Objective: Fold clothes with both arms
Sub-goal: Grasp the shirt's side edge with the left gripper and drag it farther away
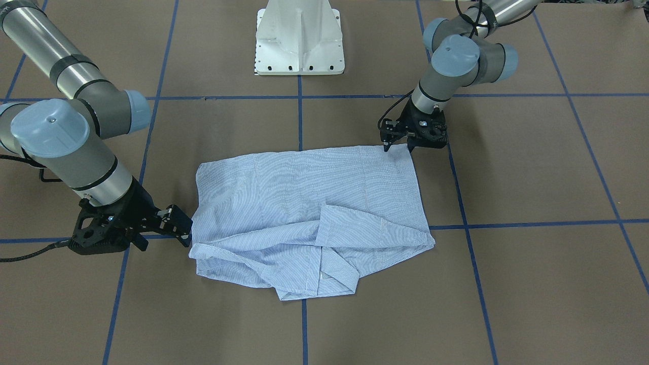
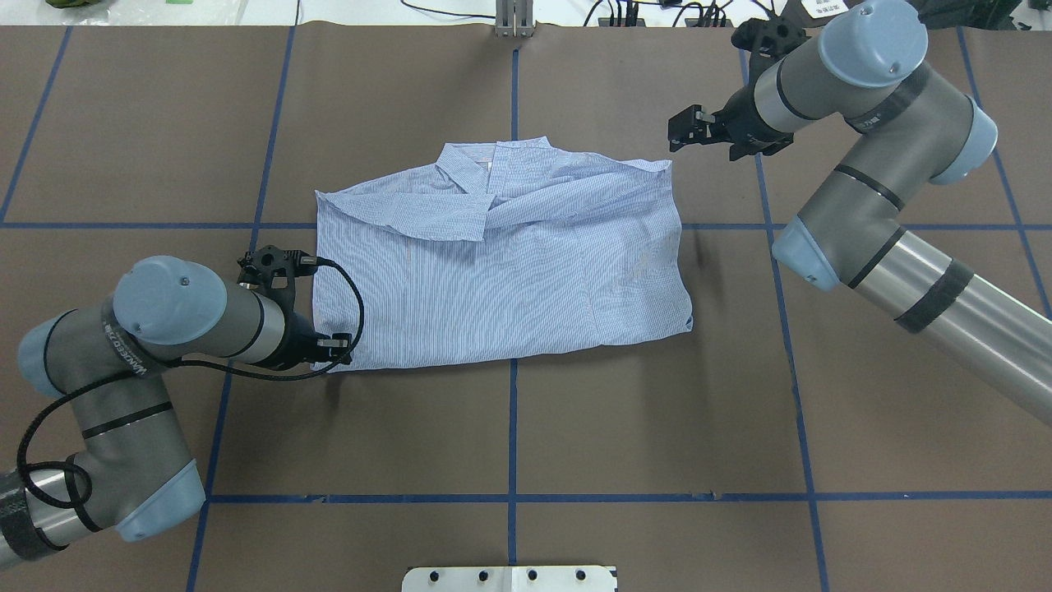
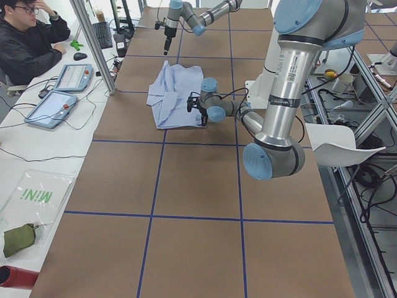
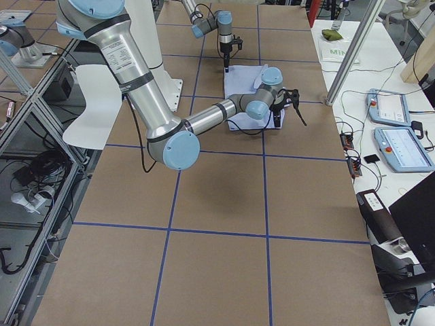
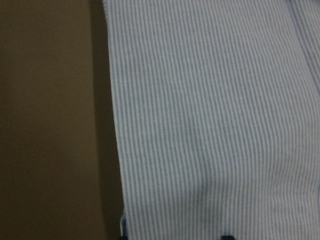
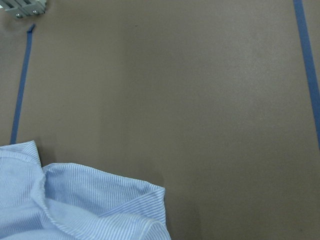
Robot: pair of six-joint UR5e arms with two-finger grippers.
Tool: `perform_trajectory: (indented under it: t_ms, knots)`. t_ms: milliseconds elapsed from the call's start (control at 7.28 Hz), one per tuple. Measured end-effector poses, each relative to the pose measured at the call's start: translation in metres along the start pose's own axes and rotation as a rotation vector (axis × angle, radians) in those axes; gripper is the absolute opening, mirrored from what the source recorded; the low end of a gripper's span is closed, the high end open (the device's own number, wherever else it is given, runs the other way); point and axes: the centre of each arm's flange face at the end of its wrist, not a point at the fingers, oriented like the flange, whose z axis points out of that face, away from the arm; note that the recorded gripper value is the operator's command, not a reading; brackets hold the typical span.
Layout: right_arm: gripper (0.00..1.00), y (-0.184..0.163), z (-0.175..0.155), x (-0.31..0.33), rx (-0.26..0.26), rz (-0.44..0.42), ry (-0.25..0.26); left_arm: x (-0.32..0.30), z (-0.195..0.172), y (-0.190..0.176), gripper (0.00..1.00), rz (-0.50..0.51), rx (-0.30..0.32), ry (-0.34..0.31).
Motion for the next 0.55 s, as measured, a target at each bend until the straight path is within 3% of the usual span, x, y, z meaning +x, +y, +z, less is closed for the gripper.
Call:
perform_trajectory:
  t_ms: [549]
  knots:
    - [1.0, 0.002, 0.002, 0.003, -0.003, 0.001, 0.003, -0.01, -0.021, -0.024, 0.0, 0.041, 0.04, -0.006]
